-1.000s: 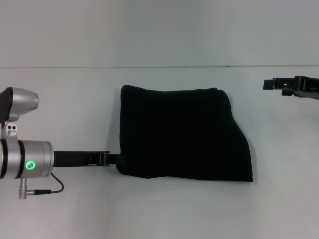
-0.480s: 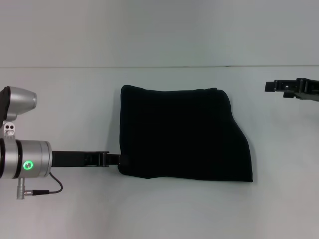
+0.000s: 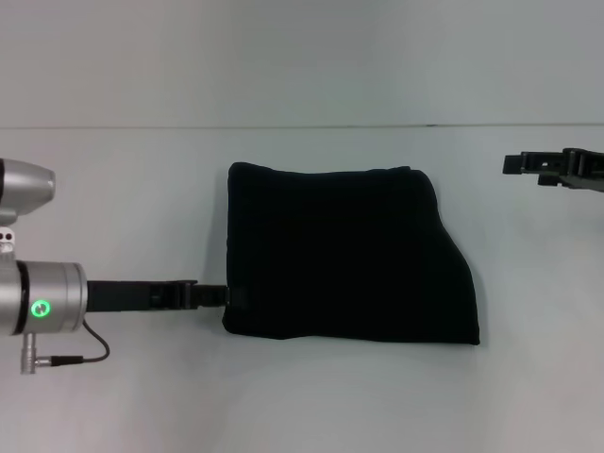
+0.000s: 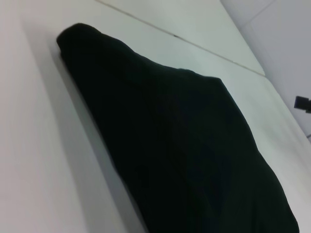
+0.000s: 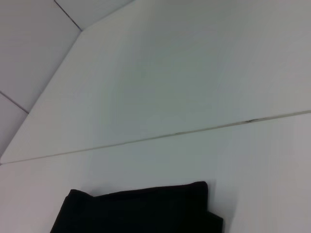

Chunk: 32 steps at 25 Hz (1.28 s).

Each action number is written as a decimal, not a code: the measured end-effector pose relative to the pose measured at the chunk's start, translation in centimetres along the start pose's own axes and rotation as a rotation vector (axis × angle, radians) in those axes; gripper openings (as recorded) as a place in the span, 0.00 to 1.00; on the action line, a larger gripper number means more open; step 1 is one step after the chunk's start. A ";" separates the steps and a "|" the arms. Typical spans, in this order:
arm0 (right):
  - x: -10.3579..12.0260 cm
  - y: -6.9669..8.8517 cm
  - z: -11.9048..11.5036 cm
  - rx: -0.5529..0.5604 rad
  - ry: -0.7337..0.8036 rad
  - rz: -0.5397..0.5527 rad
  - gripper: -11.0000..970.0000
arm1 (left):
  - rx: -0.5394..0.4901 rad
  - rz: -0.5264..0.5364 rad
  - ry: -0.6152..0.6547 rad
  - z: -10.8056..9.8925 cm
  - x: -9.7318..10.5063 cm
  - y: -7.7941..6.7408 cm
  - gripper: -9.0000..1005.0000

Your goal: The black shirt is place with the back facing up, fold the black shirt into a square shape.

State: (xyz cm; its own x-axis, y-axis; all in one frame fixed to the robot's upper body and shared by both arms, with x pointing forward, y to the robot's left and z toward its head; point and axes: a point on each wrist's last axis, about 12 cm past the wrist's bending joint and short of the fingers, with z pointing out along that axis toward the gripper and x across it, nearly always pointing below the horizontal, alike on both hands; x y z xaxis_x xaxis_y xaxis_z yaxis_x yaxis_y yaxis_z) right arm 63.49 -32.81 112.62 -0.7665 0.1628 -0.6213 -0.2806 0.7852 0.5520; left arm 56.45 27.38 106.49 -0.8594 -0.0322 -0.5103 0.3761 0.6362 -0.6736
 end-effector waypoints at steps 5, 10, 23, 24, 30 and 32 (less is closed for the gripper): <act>0.0 -0.1 -0.2 0.000 0.000 0.001 0.88 | -0.035 -0.017 -0.051 -1.6 -0.5 0.6 0.52; -0.1 -0.1 -1.0 -0.045 -0.023 -0.006 0.88 | -0.043 0.005 -0.160 -4.4 -2.2 0.8 0.74; 0.7 3.6 -4.5 -0.281 -0.099 -0.359 0.89 | 0.239 0.446 -0.314 -4.4 -6.6 -4.8 0.88; 0.8 4.1 -4.6 -0.283 -0.105 -0.396 0.89 | 0.256 0.492 -0.300 -3.9 -6.5 -5.2 0.88; 1.3 6.3 -3.9 -0.243 -0.058 -0.500 0.89 | 0.287 0.661 -0.202 -2.1 -6.0 -7.0 0.87; 1.2 6.5 -3.4 -0.218 -0.014 -0.491 0.89 | 0.285 0.704 -0.156 -1.7 -6.0 -7.4 0.87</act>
State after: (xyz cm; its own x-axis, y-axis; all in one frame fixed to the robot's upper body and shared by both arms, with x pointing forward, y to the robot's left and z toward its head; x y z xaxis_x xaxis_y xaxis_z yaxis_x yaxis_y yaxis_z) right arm 58.76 -29.53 117.35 -0.5076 -0.1829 -0.8420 -0.7188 0.6287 0.2967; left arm 58.24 24.21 115.44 -0.3340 0.1843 -0.9244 0.9084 0.3246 -0.2635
